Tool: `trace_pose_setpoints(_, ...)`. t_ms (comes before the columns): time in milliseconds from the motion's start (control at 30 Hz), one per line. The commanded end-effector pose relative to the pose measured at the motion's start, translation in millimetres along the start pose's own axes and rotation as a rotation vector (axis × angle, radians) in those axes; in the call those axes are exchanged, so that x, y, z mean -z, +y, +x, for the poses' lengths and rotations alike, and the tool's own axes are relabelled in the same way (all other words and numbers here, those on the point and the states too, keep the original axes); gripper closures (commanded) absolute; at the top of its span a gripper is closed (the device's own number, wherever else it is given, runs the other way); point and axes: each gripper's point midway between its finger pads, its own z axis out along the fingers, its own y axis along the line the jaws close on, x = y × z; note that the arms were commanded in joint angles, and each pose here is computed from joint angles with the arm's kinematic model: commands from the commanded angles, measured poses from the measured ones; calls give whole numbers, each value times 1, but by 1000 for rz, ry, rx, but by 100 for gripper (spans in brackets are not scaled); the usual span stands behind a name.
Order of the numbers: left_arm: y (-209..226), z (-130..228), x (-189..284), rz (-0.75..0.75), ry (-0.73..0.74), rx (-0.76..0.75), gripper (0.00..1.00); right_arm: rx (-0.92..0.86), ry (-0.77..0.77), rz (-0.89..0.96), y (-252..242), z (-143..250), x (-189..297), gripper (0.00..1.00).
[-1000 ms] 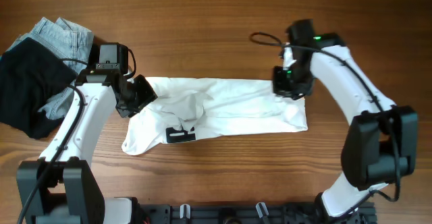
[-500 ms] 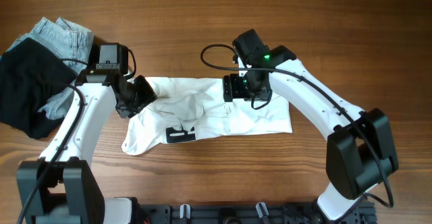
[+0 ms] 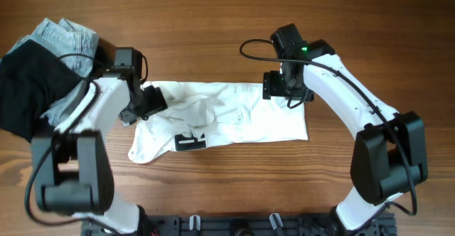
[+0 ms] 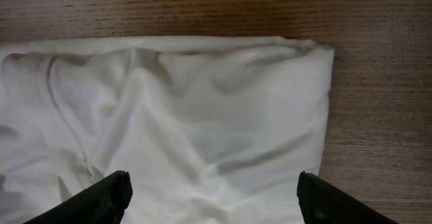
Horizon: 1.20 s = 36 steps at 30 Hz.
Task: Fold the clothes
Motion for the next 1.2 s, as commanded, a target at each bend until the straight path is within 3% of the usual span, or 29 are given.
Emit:
trace_pose_setpoints(0,-7,5,-27,37,69,-47,19,9,-2,22,-3,-1,-1,16)
trace_pose_setpoints(33,-13,9,-33,71,101,-45,21,12,-2,22,-3,-1,-1,16)
trace_pose_setpoints(133,-23,24,-36,137,178,-38,46,21,-3,23,-3,-1,-1,16)
trace_pose_setpoints(267,-21,29,-32,133,196,-35,94,34,-7,34,-5,-2,-1,16)
trace_pose_setpoints(300,-19,23,-28,129,176,-26,96,29,-13,64,-12,-4,-1,17)
trace_pose_setpoints(533,42,-47,41,-15,13,122,96,-96,-16,99,-71,-17,6,20)
trace_pose_setpoints(633,42,-57,77,21,24,180,96,-101,-8,110,-102,-22,6,19)
trace_pose_setpoints(833,-66,1,103,194,157,11,96,-166,-7,118,-131,-24,7,18)
trace_pose_setpoints(1033,-190,70,97,257,110,-219,96,-140,-7,110,-130,-24,7,18)
trace_pose_setpoints(1067,-214,86,91,271,95,-269,88,-139,-7,110,-130,-24,7,18)
trace_pose_setpoints(1100,-228,97,85,282,97,-299,64,-139,-6,109,-130,-24,7,17)
trace_pose_setpoints(1167,-251,107,84,335,77,-353,68,-139,0,110,-130,-23,7,17)
